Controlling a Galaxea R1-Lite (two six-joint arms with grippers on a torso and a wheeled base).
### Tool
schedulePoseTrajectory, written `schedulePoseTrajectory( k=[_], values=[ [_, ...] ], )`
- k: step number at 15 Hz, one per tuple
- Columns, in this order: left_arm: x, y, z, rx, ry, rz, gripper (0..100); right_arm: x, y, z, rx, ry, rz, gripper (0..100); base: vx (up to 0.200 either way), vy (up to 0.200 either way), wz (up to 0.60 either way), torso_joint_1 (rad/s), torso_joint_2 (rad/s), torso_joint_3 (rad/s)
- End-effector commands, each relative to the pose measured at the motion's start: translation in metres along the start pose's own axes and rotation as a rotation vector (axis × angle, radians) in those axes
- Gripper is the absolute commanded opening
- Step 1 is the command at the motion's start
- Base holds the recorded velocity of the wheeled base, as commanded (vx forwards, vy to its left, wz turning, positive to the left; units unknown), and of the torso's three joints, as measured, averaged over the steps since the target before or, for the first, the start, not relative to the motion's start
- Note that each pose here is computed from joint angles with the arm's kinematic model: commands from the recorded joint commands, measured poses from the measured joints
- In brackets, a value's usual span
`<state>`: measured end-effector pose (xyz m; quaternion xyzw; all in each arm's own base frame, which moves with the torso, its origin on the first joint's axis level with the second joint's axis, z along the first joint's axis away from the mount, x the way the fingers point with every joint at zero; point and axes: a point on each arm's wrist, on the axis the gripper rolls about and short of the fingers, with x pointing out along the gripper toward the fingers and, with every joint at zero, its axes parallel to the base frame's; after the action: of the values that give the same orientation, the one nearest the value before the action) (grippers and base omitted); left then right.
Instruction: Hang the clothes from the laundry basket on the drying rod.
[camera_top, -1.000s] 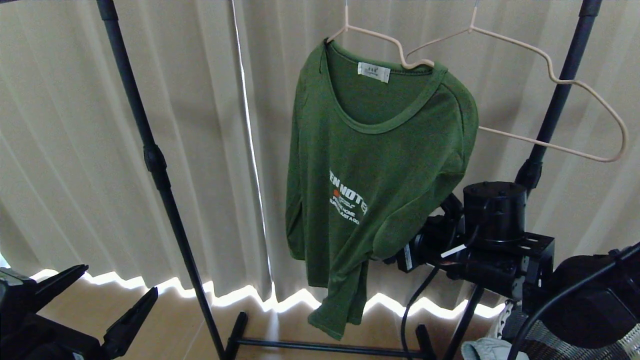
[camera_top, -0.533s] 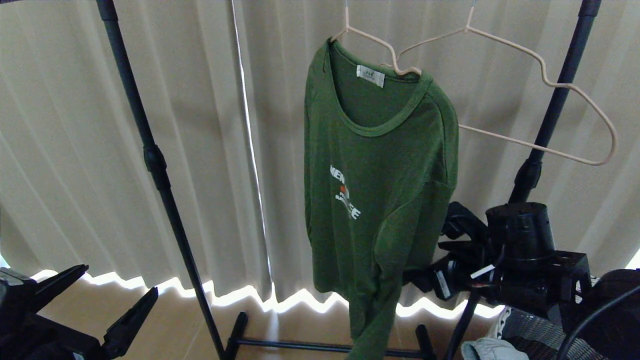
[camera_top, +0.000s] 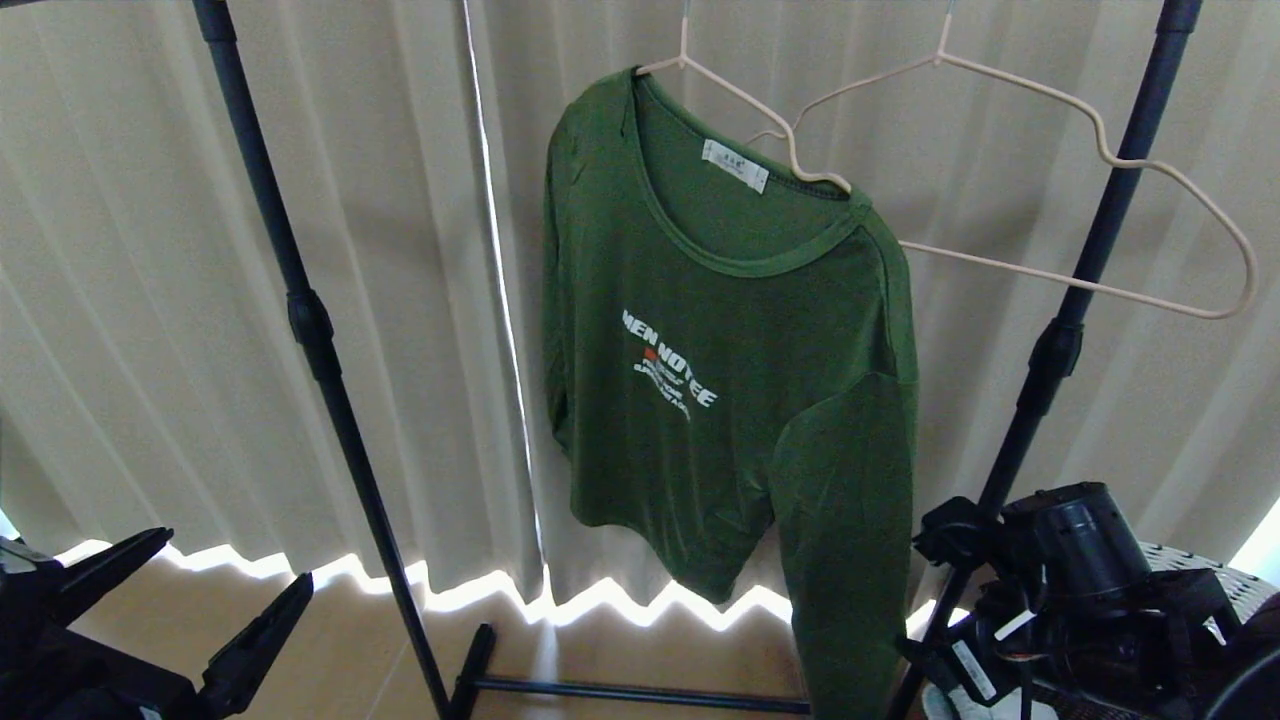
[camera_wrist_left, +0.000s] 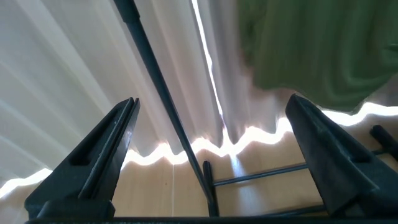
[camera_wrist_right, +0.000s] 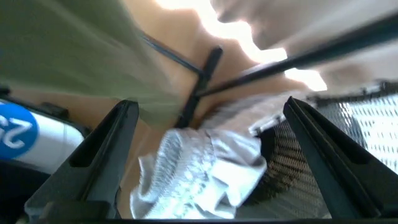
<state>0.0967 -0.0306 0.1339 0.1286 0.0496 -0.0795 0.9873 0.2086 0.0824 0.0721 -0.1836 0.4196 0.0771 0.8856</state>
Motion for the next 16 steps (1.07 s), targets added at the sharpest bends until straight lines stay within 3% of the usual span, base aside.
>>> schedulePoseTrajectory(
  k=[1,4,8,16],
  values=[
    [0.0,0.0,0.0,-0.002,-0.005,-0.013,100,-0.001,-0.002,-0.004,0.001,0.011,-0.038,100,0.0,0.0,0.0,0.0,0.0,0.0],
    [0.002,-0.001,-0.001,0.003,0.006,-0.02,100,0.001,-0.008,-0.013,0.0,0.088,-0.094,100,0.0,0.0,0.0,0.0,0.0,0.0],
    [0.002,-0.001,-0.001,0.003,0.012,-0.022,100,0.01,-0.005,-0.006,0.002,0.088,-0.068,100,0.0,0.0,0.0,0.0,0.0,0.0],
    [0.004,-0.002,-0.002,0.005,0.022,-0.024,100,0.024,0.0,-0.034,-0.084,0.285,-0.069,100,0.0,0.0,0.0,0.0,0.0,0.0]
  ],
)
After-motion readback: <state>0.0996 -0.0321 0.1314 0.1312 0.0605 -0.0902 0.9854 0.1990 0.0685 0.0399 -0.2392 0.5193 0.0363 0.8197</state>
